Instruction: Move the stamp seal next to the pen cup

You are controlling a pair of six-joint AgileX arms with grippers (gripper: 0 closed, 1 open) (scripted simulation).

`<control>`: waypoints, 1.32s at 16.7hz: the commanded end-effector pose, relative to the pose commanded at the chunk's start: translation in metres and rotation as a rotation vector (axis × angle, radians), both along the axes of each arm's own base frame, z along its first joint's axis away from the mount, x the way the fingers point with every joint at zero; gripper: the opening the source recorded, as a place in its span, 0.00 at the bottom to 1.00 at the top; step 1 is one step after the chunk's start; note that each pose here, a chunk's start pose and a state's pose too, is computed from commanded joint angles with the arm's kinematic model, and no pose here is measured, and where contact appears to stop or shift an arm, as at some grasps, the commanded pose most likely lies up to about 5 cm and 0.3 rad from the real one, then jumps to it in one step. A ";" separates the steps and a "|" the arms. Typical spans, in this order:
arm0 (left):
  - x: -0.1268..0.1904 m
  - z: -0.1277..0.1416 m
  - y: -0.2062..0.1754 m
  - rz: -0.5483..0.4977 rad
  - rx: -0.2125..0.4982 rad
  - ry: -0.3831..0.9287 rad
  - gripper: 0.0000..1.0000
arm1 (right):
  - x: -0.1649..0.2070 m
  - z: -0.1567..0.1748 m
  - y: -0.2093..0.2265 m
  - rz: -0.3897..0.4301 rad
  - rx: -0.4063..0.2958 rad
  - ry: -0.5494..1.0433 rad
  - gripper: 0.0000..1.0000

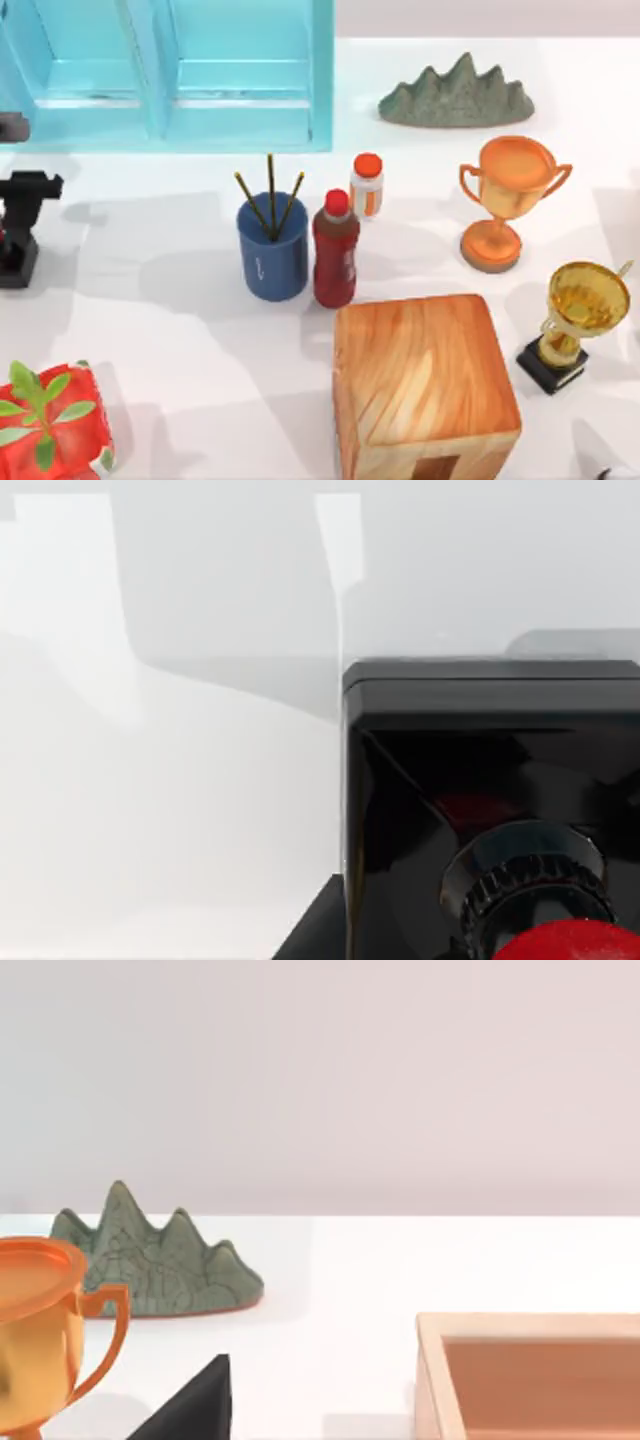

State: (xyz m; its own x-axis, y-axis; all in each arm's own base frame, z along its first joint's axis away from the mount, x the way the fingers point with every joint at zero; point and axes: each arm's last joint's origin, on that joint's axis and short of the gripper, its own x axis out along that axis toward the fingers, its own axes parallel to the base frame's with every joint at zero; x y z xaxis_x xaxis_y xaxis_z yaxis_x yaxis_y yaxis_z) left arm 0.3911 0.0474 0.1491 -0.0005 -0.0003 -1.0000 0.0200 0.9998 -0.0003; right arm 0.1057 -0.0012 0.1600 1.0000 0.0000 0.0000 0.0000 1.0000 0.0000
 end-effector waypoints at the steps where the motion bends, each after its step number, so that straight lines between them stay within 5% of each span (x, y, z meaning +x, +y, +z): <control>1: 0.000 0.000 0.000 0.000 0.000 0.000 0.40 | 0.000 0.000 0.000 0.000 0.000 0.000 1.00; 7: 0.000 0.000 0.000 0.000 0.000 0.000 0.00 | 0.000 0.000 0.000 0.000 0.000 0.000 1.00; 17: 0.002 0.003 -0.005 -0.003 0.000 0.001 0.00 | 0.000 0.000 0.000 0.000 0.000 0.000 1.00; 22: 0.016 0.055 -0.059 -0.004 0.000 0.006 0.00 | 0.000 0.000 0.000 0.000 0.000 0.000 1.00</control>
